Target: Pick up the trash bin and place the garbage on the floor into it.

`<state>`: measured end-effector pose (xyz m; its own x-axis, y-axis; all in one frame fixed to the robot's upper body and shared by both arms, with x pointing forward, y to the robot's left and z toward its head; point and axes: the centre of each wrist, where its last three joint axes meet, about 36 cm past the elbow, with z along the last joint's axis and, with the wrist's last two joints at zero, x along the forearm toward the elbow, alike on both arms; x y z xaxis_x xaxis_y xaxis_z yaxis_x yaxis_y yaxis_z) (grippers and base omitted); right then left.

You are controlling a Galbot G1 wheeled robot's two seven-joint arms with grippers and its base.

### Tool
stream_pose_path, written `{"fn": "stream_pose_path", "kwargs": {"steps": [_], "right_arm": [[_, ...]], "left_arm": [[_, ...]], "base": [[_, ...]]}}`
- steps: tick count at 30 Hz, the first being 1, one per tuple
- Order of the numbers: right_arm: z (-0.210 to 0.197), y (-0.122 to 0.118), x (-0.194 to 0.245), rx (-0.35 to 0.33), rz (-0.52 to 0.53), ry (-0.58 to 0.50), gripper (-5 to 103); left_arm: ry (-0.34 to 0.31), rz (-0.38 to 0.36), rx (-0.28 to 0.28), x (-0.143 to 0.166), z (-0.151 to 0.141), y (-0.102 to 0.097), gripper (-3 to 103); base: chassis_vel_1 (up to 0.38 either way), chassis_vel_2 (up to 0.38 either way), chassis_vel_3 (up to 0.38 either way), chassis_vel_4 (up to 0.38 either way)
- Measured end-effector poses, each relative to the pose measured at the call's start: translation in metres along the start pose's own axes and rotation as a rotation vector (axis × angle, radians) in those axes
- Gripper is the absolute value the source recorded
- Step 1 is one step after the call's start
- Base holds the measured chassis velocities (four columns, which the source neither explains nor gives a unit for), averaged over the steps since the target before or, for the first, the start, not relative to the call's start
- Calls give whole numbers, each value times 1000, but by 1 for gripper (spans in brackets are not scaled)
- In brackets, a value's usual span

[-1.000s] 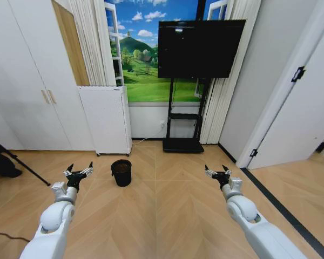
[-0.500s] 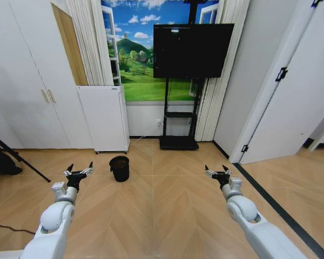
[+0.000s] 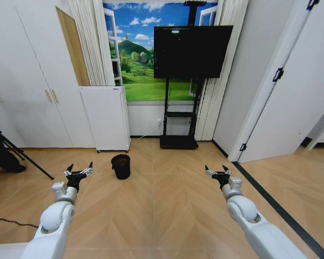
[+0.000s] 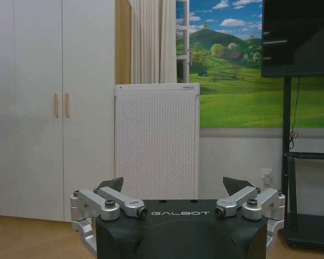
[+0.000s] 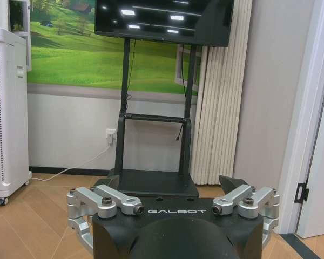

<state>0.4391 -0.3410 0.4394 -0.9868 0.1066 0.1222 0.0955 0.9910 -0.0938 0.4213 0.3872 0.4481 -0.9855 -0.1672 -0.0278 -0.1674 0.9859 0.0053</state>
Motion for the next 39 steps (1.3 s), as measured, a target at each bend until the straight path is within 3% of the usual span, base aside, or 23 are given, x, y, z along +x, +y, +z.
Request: {"fn": "stream_pose_path", "kwargs": {"steps": [39], "right_arm": [[0,0,0,0,0,0,100]], "left_arm": [[0,0,0,0,0,0,100]], "base": [[6,-4,-5,4]]}}
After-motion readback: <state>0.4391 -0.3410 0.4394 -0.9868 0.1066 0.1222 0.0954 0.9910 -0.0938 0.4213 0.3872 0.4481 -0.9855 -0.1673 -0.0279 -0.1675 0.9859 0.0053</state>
